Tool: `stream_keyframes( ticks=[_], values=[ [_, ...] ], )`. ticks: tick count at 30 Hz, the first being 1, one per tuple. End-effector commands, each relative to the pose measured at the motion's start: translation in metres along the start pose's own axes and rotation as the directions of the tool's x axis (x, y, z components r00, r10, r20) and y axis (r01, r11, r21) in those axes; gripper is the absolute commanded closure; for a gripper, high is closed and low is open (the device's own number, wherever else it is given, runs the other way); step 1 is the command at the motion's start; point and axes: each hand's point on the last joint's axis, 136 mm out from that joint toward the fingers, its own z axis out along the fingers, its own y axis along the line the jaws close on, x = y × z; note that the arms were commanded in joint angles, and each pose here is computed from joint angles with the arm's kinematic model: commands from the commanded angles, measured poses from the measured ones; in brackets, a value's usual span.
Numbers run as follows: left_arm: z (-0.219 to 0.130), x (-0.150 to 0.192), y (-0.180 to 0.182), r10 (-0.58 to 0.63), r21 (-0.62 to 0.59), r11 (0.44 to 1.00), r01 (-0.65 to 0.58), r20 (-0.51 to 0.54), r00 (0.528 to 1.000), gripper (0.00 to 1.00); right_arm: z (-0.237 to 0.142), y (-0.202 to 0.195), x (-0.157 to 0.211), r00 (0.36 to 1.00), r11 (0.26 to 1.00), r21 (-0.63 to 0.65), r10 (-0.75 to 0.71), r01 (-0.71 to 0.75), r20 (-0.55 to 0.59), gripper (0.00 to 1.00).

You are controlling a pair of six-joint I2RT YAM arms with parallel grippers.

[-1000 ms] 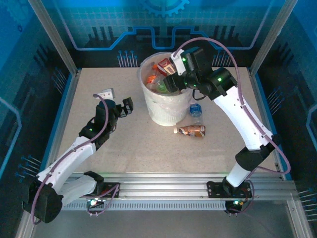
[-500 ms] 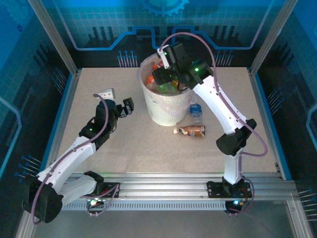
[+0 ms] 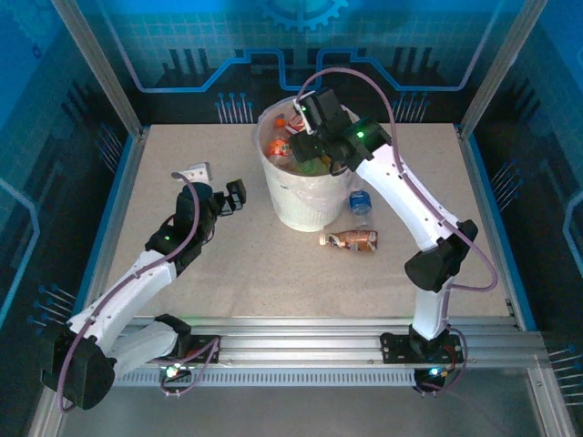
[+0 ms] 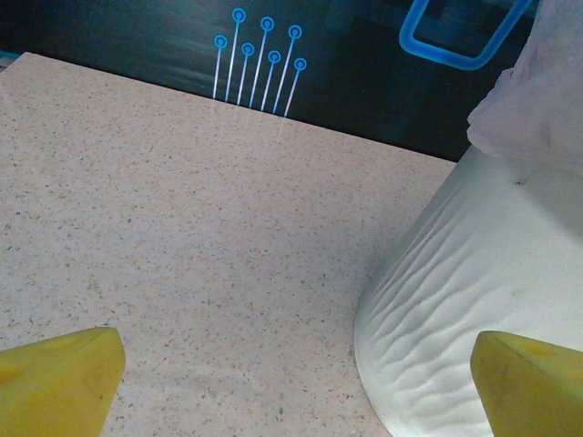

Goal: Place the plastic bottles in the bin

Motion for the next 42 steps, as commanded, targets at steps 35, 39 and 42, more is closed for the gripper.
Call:
stream_keyframes(
  ticks=[35, 39, 42],
  values=[
    [-0.004, -0.017, 0.002, -0.015, -0.007, 1.000, 0.015, 0.063, 0.998, 0.01, -0.050, -0.107, 0.195, 0.852, 0.871, 0.043, 0.489, -0.490, -0.189, 0.00],
    [-0.002, -0.015, 0.001, -0.017, -0.004, 1.000, 0.017, 0.056, 0.998, 0.01, -0.024, -0.107, 0.218, 0.801, 0.828, 0.021, 0.549, -0.561, -0.240, 0.00],
    [-0.001, -0.014, 0.001, -0.016, -0.008, 1.000, 0.016, 0.052, 0.999, 0.01, -0.001, -0.104, 0.232, 0.771, 0.806, 0.006, 0.569, -0.592, -0.287, 0.00]
  ],
)
